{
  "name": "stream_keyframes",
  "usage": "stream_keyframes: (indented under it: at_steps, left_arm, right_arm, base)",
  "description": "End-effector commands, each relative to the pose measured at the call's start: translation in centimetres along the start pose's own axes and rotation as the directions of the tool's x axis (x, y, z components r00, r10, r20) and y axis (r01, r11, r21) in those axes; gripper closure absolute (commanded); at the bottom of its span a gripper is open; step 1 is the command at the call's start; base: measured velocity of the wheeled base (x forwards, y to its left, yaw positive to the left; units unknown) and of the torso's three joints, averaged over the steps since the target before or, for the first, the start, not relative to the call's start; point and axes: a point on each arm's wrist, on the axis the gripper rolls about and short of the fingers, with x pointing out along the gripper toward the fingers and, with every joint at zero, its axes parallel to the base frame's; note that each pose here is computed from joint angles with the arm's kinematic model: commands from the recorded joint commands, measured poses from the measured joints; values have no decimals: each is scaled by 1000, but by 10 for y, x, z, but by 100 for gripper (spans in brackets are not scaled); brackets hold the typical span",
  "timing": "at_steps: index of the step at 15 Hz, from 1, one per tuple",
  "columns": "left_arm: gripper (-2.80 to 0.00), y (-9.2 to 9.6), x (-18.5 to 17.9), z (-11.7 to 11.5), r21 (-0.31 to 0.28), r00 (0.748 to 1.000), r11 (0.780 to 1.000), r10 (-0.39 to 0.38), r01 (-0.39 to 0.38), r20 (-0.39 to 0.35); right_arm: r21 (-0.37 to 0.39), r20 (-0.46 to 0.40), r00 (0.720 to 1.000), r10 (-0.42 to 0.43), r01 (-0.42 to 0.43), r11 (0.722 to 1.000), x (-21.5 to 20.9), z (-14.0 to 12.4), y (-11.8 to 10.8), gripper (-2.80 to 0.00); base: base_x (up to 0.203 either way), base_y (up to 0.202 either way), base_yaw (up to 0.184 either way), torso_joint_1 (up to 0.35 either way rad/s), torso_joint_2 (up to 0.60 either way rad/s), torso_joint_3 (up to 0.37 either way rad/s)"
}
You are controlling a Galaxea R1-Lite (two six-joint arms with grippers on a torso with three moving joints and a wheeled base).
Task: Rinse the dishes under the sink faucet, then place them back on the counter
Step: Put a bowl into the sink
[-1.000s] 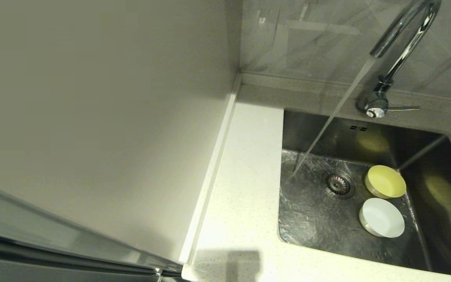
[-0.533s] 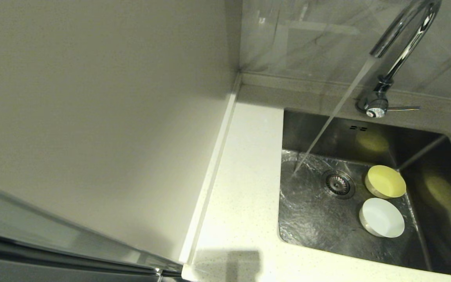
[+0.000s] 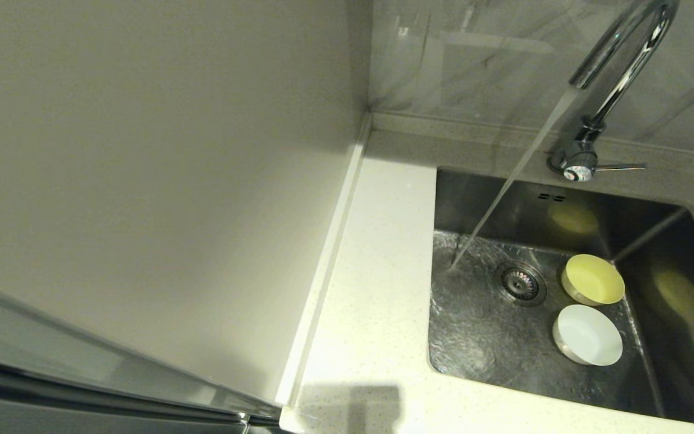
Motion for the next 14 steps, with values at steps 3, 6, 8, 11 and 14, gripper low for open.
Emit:
stream_keyframes:
  at_steps: [3,6,8,11,14]
  left_arm:
    - [0,0,0,0,-1,1000,1000,0,0,3]
    - [0,0,0,0,-1,1000,1000,0,0,3]
    - [0,0,0,0,-1,1000,1000,0,0,3]
    - [0,0,0,0,-1,1000,1000,0,0,3]
    - [0,0,0,0,-1,1000,1000,0,0,3]
  right_arm:
    - [-3,-3,1000,2,-2,1000,-1,-1,1,-280]
    - [-15,-6,1000,6,-6,1000,-1,-3,5,-280]
    - [-14,-7,1000,6,-6,1000,-1,-3,5,-280]
    - [-21,-9,1000,8,-8,1000,0,-3,7,-280]
    - [-22,-6,1000,10,-10,1000,-1,-3,8,0]
  base:
    - [0,0,0,0,0,0]
    - [0,0,0,0,0,0]
    - [0,0,0,0,0,0]
    - [0,0,0,0,0,0]
    - [0,0,0,0,0,0]
